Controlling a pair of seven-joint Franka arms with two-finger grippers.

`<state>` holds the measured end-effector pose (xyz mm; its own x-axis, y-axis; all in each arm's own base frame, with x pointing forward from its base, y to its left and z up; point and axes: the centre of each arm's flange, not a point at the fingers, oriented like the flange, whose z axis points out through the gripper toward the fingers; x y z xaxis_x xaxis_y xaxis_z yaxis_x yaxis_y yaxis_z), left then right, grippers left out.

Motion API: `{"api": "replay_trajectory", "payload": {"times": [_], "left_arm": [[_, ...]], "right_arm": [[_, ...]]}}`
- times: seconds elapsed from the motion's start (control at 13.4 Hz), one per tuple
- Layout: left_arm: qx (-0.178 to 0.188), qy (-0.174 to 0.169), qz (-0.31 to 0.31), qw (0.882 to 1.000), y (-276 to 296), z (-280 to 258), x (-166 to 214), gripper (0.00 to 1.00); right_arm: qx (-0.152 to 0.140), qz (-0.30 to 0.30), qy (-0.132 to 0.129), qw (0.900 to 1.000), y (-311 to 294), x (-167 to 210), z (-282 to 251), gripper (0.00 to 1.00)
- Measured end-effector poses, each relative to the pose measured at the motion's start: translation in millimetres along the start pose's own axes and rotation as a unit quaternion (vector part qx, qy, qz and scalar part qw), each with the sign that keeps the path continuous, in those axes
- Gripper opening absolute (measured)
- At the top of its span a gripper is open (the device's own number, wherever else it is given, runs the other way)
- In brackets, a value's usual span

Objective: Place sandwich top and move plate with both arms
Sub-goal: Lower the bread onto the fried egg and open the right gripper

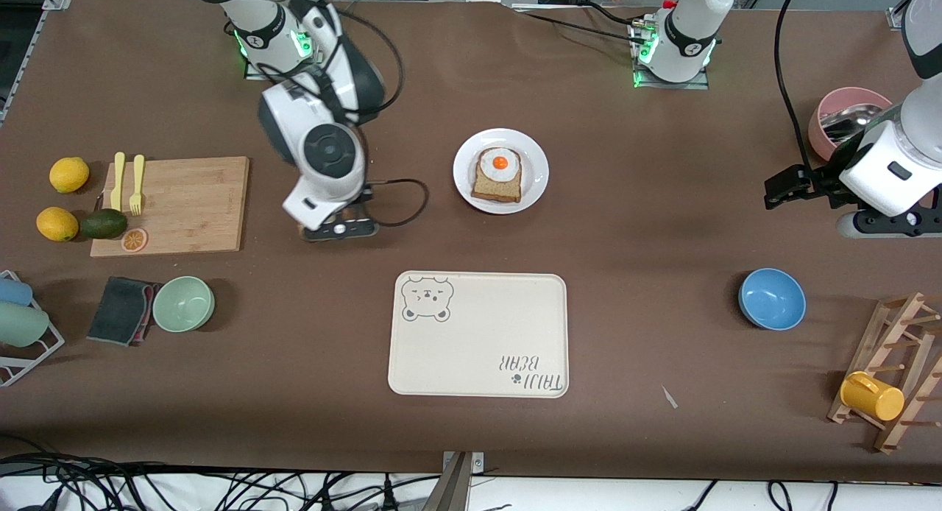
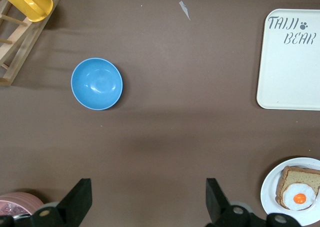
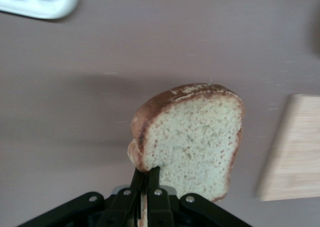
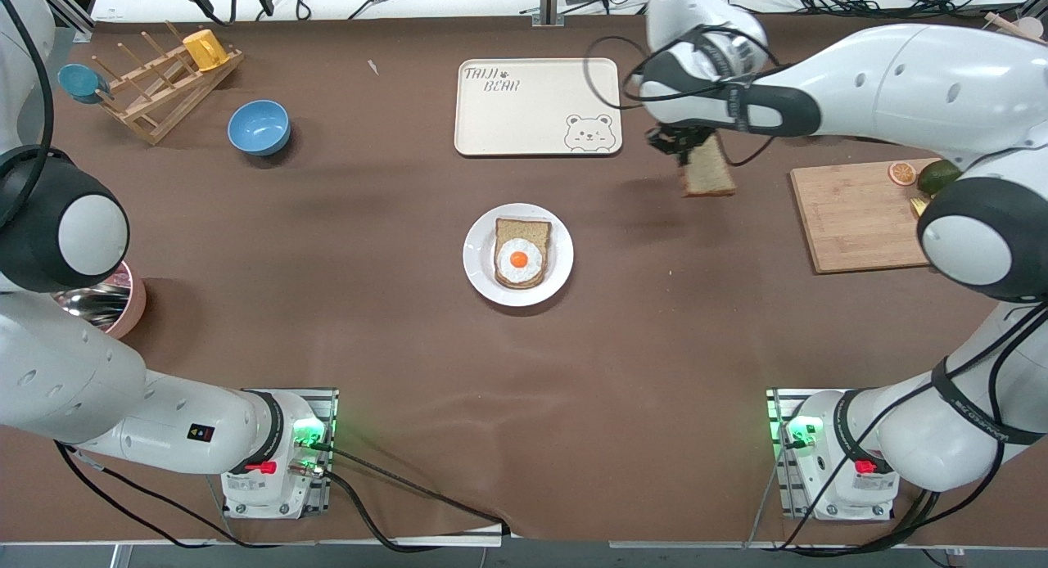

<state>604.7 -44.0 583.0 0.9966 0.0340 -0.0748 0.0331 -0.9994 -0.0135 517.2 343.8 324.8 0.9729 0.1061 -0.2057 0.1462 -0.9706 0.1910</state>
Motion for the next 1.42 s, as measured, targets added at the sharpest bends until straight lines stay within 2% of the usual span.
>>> {"api": "replay_trajectory", "payload": {"times": [0.22, 0.45, 0.6, 0.75, 0.97, 1.2, 1.27, 1.42], "left_arm": [[0.000, 0.000, -0.001, 1.000, -0.9, 0.0, 0.1, 1.00], [0.000, 0.000, -0.002, 1.000, -1.8, 0.0, 0.2, 1.00], [0.000, 0.000, -0.002, 1.000, -2.1, 0.0, 0.2, 1.00], [0.000, 0.000, -0.002, 1.000, -2.2, 0.0, 0.2, 1.00], [0.000, 0.000, -0.002, 1.000, -2.2, 0.0, 0.2, 1.00], [0.000, 0.000, -0.002, 1.000, -2.3, 0.0, 0.2, 1.00], [0.000, 0.000, -0.002, 1.000, -2.3, 0.0, 0.2, 1.00], [0.000, 0.000, -0.002, 1.000, -2.3, 0.0, 0.2, 1.00]], "right_arm": [[0.023, 0.047, 0.011, 0.999, -79.9, -20.5, -17.9, 0.06], [0.051, 0.077, 0.007, 0.996, -150.9, -41.7, -24.4, 0.06], [0.067, 0.102, 0.002, 0.993, -197.9, -57.0, -19.5, 0.06], [0.084, 0.115, 0.013, 0.990, -241.1, -68.4, -2.4, 0.06], [0.104, 0.116, 0.028, 0.987, -278.6, -79.6, 21.6, 0.06], [0.108, 0.115, 0.032, 0.987, -289.7, -85.0, 28.2, 0.07], [0.111, 0.116, 0.034, 0.987, -289.5, -83.4, 28.0, 0.12], [0.120, 0.117, 0.044, 0.985, -288.9, -79.2, 25.0, 0.31]]}}
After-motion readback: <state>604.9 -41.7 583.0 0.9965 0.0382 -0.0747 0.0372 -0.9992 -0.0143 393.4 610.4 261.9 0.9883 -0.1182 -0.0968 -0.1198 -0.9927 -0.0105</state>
